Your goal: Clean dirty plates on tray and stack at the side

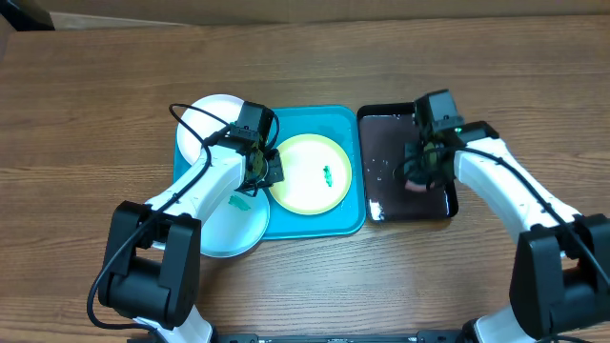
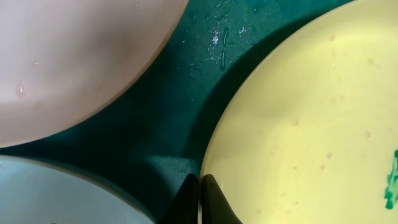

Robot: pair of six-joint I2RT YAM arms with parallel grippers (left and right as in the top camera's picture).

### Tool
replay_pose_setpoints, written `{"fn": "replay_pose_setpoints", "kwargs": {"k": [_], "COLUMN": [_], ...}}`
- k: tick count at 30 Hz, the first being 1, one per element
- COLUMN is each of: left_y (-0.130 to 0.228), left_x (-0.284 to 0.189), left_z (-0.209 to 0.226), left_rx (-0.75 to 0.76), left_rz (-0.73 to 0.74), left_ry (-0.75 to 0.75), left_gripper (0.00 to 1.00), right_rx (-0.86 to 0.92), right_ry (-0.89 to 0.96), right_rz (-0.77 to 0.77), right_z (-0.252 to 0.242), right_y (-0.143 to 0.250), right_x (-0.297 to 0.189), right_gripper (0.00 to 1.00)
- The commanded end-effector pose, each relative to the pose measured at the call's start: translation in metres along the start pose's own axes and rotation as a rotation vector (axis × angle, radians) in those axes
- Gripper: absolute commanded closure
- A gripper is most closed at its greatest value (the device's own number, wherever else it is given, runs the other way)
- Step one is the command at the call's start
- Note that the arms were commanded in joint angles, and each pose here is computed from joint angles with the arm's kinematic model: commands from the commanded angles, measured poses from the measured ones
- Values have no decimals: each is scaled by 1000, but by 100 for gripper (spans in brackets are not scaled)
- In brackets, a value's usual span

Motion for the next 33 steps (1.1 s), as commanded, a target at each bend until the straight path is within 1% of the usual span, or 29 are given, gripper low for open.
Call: {"fn": "replay_pose_setpoints", "kwargs": {"k": [1, 5, 9, 14, 15, 16, 17, 18, 19, 21, 22, 23, 27, 33], "left_y": [-1, -1, -1, -1, -1, -3, -5, -7, -9, -10, -10, -9, -7, -1], "left_x": [4, 4, 4, 4, 4, 4, 4, 4, 4, 4, 4, 4, 4, 4], "left_z": [3, 3, 3, 1, 2, 3, 4, 6, 7, 6, 6, 6, 6, -3], "left_rx": [-27, -28, -28, -32, -32, -30, -31, -31, -31, -31, -31, -30, -31, -72], "left_rz": [4, 4, 5, 6, 4, -5, -13, -23, -31, -37, -37, -35, -25, 8], "left_ry": [-12, -12, -11, -4, -5, -11, -21, -33, -37, -34, -35, -35, -37, 23], "left_gripper": [96, 96, 96, 96, 87, 76, 70, 71, 74, 85, 94, 96, 96, 95], "right_rx": [-1, -5, -49, -97, -103, -107, -108, -109, -108, -108, -107, -108, -111, -110], "right_ry": [-23, -44, -106, -142, -137, -128, -116, -102, -89, -61, -45, -30, -11, -6], "right_rz": [-22, -32, -39, -58, -58, -57, -57, -56, -55, -46, -40, -36, -17, -8], "right_z": [5, 16, 38, 61, 62, 61, 60, 57, 55, 48, 45, 42, 37, 34], "right_y": [-8, -25, -35, -33, -32, -30, -29, -28, -27, -24, -22, -20, -13, -9], "right_x": [-7, -37, -67, -78, -78, -76, -75, -73, -71, -66, -65, -63, -57, -48], "right_gripper": [96, 96, 96, 96, 96, 96, 96, 96, 96, 96, 96, 96, 96, 96]}}
Point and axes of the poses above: each gripper's point midway between its finger pads, its own x axis out along the fingers, its own z axis along the line the jaws close on, y = z × x, the point moved 1 cm from there along -x, back along the fingers, and after that the axes turned 12 degrees about x, right-handed, at the moved point
